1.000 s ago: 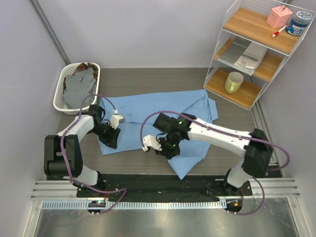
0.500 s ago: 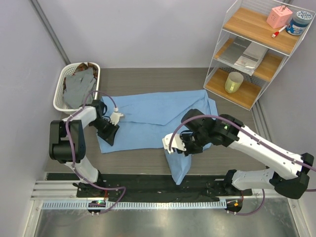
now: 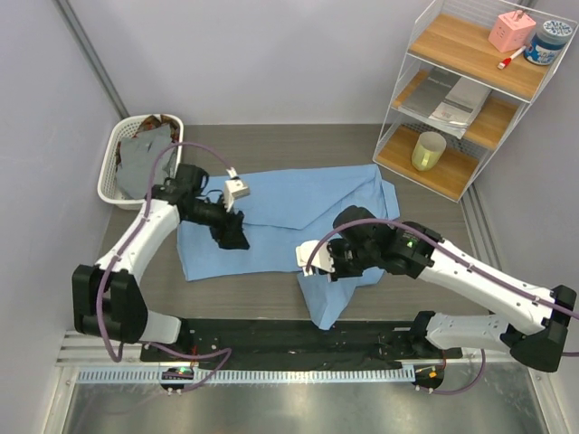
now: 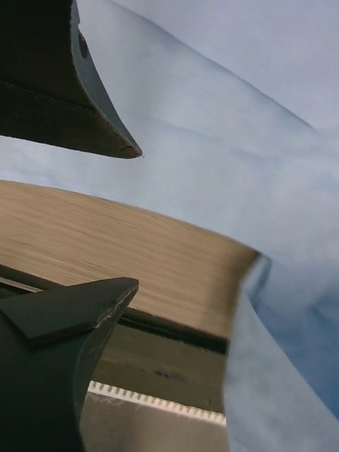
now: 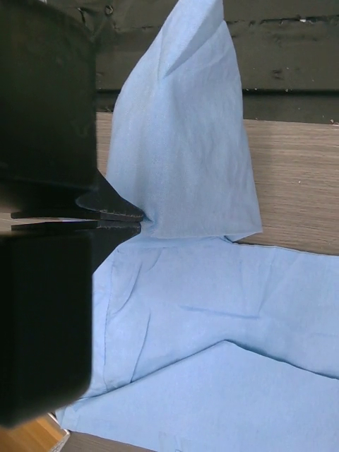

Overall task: Fold and stack the long sleeve shirts
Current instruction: Fold the shirt

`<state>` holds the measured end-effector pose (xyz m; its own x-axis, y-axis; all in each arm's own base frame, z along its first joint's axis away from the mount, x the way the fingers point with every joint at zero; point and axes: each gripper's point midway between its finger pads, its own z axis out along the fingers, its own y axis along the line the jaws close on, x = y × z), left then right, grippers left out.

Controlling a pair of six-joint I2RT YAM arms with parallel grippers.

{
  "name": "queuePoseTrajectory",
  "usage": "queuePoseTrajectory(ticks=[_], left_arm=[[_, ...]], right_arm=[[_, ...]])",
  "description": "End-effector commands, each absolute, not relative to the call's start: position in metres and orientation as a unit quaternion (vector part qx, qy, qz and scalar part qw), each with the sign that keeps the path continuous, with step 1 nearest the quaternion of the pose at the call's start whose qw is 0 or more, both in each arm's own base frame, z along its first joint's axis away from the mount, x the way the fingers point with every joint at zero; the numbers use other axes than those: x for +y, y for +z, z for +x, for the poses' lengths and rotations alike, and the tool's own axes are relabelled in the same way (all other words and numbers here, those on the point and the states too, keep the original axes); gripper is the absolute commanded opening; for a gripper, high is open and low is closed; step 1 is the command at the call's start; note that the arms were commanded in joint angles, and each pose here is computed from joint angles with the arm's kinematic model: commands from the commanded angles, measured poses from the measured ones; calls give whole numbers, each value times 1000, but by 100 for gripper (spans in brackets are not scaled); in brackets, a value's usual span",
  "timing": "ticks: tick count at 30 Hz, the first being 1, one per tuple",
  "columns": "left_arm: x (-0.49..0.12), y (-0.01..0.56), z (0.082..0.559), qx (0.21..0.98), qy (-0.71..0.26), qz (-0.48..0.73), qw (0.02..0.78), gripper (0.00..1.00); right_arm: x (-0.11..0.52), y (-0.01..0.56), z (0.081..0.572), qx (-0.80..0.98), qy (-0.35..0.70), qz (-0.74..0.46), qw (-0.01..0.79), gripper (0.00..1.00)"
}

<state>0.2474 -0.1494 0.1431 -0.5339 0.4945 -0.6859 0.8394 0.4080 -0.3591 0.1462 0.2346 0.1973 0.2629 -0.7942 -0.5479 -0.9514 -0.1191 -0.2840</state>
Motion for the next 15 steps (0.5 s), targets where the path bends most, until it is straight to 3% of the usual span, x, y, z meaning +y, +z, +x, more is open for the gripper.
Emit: queuePoseTrajectory(ticks=[1,5,15], left_arm=[[-232,176,244,703,-442,463,310,70],[-270,168,245,651,-466,496,337,72],[-329,128,218,591,-490,576,283,71]], right_arm=[[240,218,154,580,133,-712,372,1],[234,222,153,580,129,-706,385,1],[227,229,153,589,123,-693,396,1]])
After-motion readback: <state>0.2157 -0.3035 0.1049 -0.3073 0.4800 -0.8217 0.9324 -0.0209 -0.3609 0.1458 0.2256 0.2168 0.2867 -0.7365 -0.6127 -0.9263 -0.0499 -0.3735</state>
